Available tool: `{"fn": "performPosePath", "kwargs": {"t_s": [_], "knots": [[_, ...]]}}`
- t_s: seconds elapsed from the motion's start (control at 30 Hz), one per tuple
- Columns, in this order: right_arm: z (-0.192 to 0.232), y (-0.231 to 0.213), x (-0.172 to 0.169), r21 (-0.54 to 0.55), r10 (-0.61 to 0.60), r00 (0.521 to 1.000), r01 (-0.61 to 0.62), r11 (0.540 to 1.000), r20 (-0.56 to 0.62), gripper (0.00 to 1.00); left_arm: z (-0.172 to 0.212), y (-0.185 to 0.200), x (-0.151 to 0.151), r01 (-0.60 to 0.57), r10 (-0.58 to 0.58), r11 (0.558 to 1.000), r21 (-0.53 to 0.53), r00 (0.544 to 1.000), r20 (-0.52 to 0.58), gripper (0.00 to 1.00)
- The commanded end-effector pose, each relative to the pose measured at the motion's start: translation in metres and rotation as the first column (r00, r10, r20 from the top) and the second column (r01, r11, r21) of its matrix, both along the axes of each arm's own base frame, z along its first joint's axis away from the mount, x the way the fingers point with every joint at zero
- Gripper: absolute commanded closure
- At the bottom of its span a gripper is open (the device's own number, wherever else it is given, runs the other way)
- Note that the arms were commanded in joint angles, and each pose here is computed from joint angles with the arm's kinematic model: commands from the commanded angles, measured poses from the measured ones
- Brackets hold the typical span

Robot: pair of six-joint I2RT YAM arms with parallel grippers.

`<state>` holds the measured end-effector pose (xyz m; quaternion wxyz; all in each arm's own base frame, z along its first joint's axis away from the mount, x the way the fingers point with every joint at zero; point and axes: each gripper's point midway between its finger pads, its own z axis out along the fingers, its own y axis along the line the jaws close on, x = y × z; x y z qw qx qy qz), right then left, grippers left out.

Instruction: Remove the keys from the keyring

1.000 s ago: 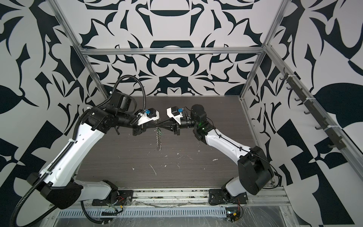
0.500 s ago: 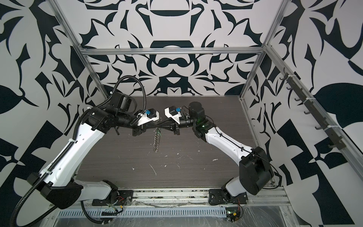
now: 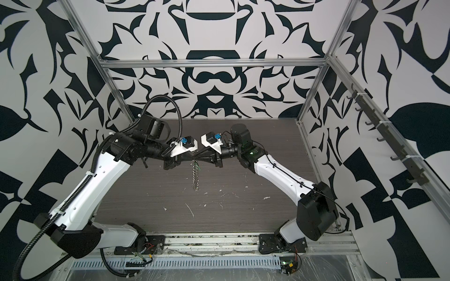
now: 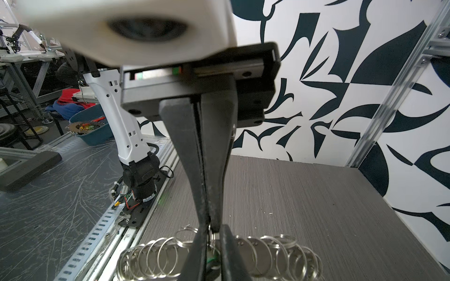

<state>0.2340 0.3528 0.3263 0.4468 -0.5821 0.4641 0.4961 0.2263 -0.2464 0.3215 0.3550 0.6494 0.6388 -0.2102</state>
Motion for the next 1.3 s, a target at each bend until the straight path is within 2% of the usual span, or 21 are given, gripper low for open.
{"fn": "performPosePath", "kwargs": {"t_s": [0.0, 0.27, 0.33, 0.4, 0.43, 0.57, 0.7, 0.93, 1.07, 1.2, 1.27], "knots": [[0.008, 0.006, -0.012, 0.000, 0.043, 0.999, -0.043, 0.999, 0.019, 0.85, 0.015, -0.012, -0.002, 0.056, -0.053, 0.996, -0.065, 0.998, 0.041, 1.00], [0.005, 0.004, -0.014, -0.028, 0.042, 0.999, -0.041, 0.999, 0.031, 0.85, 0.014, -0.010, -0.003, 0.050, -0.048, 0.997, -0.062, 0.998, 0.042, 1.00], [0.006, 0.004, -0.014, -0.025, 0.045, 0.998, -0.044, 0.999, 0.033, 0.89, 0.014, -0.010, -0.004, 0.051, -0.049, 0.997, -0.063, 0.998, 0.042, 1.00], [0.008, 0.004, -0.015, -0.016, 0.047, 0.998, -0.046, 0.999, 0.034, 0.98, 0.014, -0.010, -0.003, 0.051, -0.048, 0.997, -0.064, 0.998, 0.042, 1.00], [0.008, 0.005, -0.015, -0.015, 0.048, 0.998, -0.047, 0.999, 0.034, 1.00, 0.015, -0.010, -0.004, 0.052, -0.049, 0.997, -0.065, 0.998, 0.043, 1.00], [0.007, 0.006, -0.013, -0.016, 0.041, 0.999, -0.041, 0.999, 0.033, 1.00, 0.017, -0.012, -0.004, 0.056, -0.053, 0.996, -0.076, 0.998, 0.045, 1.00], [0.014, 0.007, -0.009, 0.042, 0.017, 0.999, -0.018, 0.999, 0.038, 1.00, 0.016, -0.012, -0.005, 0.055, -0.052, 0.995, -0.081, 0.998, 0.044, 1.00], [0.026, 0.006, -0.007, 0.109, -0.005, 0.998, -0.002, 0.994, 0.059, 1.00, 0.027, -0.003, -0.007, 0.019, -0.013, 0.993, -0.117, 0.998, 0.054, 0.74], [0.037, 0.003, -0.005, 0.159, -0.010, 0.998, 0.000, 0.987, 0.063, 1.00, 0.055, 0.011, -0.011, -0.012, 0.024, 0.968, -0.250, 0.999, 0.046, 0.67], [0.047, 0.001, -0.005, 0.195, -0.020, 0.998, 0.006, 0.981, 0.068, 1.00, 0.079, 0.020, -0.014, -0.023, 0.039, 0.915, -0.403, 0.999, 0.033, 0.65], [0.053, -0.001, -0.005, 0.220, -0.026, 0.997, 0.009, 0.975, 0.072, 1.00, 0.084, 0.025, -0.014, -0.044, 0.065, 0.891, -0.452, 0.997, 0.032, 0.61]]}}
